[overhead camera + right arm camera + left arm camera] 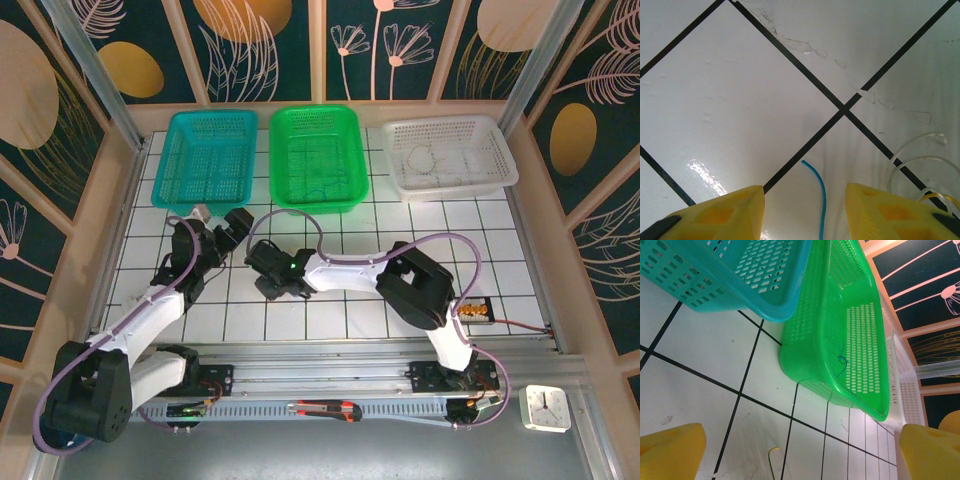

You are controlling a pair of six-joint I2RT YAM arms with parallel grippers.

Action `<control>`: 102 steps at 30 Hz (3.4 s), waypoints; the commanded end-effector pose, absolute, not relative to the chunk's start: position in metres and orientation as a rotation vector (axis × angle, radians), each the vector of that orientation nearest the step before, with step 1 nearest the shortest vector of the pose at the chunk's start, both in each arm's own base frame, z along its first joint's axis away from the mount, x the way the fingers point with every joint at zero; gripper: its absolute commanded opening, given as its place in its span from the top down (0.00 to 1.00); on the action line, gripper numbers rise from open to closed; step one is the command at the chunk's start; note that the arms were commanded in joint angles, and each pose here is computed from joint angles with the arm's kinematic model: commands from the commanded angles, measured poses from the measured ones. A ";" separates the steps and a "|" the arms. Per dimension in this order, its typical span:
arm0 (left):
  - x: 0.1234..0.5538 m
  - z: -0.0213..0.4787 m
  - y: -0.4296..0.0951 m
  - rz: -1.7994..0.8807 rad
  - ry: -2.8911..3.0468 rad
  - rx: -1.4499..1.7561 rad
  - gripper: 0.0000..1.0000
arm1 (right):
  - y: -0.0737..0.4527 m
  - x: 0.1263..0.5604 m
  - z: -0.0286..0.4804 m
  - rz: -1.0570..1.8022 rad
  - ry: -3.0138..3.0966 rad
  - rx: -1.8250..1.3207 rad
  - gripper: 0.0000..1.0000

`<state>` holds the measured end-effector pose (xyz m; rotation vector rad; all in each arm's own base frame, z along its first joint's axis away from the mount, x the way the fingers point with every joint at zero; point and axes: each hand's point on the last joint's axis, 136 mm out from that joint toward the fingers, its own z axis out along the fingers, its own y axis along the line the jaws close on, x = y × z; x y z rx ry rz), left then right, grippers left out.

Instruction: Untangle the cables

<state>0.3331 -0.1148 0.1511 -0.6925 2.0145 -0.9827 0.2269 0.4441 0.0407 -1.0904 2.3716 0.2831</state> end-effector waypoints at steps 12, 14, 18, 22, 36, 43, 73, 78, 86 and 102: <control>0.336 0.152 -0.120 -1.038 2.005 -0.689 0.01 | 0.455 0.213 0.108 0.410 2.256 -1.125 0.56; 0.337 0.153 -0.120 -1.034 2.006 -0.685 0.01 | 0.456 0.214 0.100 0.377 2.253 -1.149 0.56; 0.339 0.153 -0.119 -1.015 2.014 -0.678 0.01 | 0.455 0.218 0.085 0.322 2.241 -1.188 0.57; 0.341 0.151 -0.116 -0.994 2.017 -0.695 0.01 | 0.454 0.221 0.069 0.287 2.253 -1.211 0.57; 0.343 0.150 -0.115 -1.005 2.010 -0.709 0.01 | 0.439 0.239 0.030 0.270 2.334 -1.177 0.60; 0.343 0.149 -0.115 -1.009 2.010 -0.711 0.01 | 0.438 0.238 0.015 0.275 2.360 -1.192 0.64; 0.337 0.158 -0.128 -1.075 1.986 -0.552 0.01 | 0.418 0.264 0.184 0.646 2.178 -0.841 1.00; 0.330 0.166 -0.142 -1.138 1.985 -0.421 0.01 | 0.388 0.288 0.223 0.802 2.140 -0.655 1.00; 0.299 0.149 -0.202 -1.118 2.073 -0.119 0.01 | 0.352 0.313 0.257 0.961 2.083 -0.444 1.00; 0.299 0.125 -0.281 -0.956 2.098 0.270 0.02 | 0.347 0.307 0.287 1.109 2.025 -0.360 1.00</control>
